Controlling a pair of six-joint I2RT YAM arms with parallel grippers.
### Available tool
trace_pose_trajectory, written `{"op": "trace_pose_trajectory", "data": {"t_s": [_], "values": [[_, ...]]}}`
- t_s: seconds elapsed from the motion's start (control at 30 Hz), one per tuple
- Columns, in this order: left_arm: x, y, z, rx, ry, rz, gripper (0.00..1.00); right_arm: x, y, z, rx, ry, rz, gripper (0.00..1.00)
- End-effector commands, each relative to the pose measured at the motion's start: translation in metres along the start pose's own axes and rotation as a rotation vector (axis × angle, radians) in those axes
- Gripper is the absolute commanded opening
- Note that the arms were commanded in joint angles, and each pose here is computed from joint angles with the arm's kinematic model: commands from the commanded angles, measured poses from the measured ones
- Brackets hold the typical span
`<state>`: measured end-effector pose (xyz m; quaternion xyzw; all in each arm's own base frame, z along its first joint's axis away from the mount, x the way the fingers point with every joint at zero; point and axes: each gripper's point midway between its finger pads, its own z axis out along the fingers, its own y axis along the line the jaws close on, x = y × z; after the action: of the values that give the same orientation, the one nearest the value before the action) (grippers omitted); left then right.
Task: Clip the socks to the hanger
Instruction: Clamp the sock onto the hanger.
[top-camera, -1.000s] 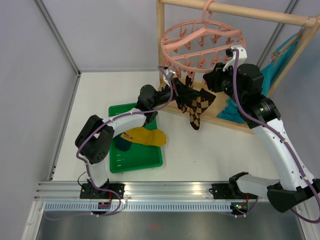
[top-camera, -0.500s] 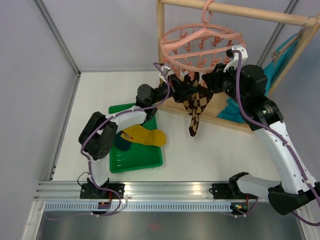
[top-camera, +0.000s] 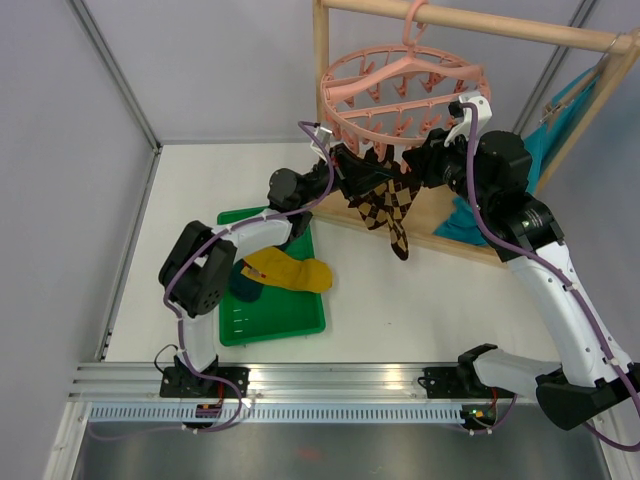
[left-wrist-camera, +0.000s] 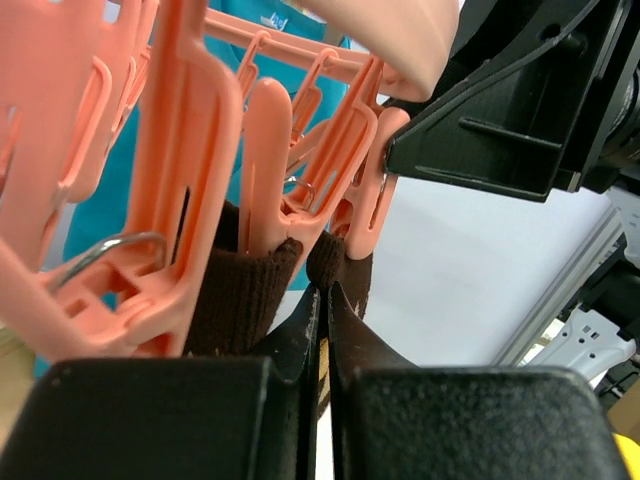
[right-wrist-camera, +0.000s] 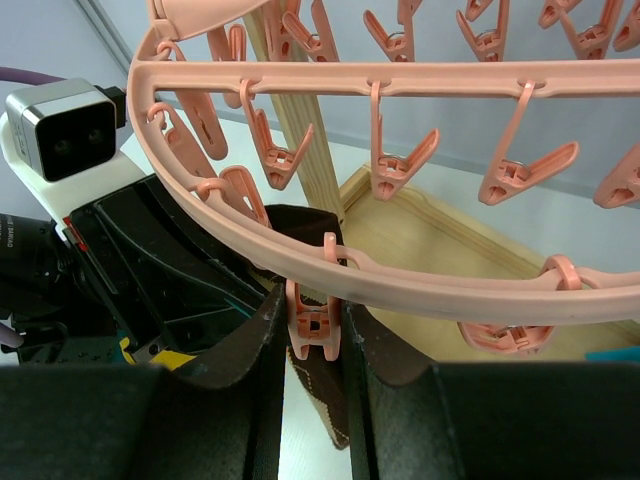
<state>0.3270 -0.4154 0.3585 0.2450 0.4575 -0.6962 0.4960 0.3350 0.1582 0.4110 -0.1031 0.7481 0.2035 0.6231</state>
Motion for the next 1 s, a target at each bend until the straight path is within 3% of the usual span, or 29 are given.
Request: {"op": "trace_pose_trajectory", "data": {"t_s": [0.0, 0.63, 0.97], "values": [[-0.023, -0.020, 0.003, 0.092, -0.065, 0.052, 0.02, -0.019, 0.006, -0.005, -0.028, -0.073, -0.025, 0.00], [-0.032, -0.002, -0.003, -0.026, -0.152, 0.023, 0.02, -0.013, 0.011, -0.005, -0.060, -0.049, -0.019, 0.00], [-0.039, -0.006, -0.001, -0.008, -0.184, 0.007, 0.02, -0.009, 0.008, -0.004, -0.045, -0.038, -0.032, 0.00]]}}
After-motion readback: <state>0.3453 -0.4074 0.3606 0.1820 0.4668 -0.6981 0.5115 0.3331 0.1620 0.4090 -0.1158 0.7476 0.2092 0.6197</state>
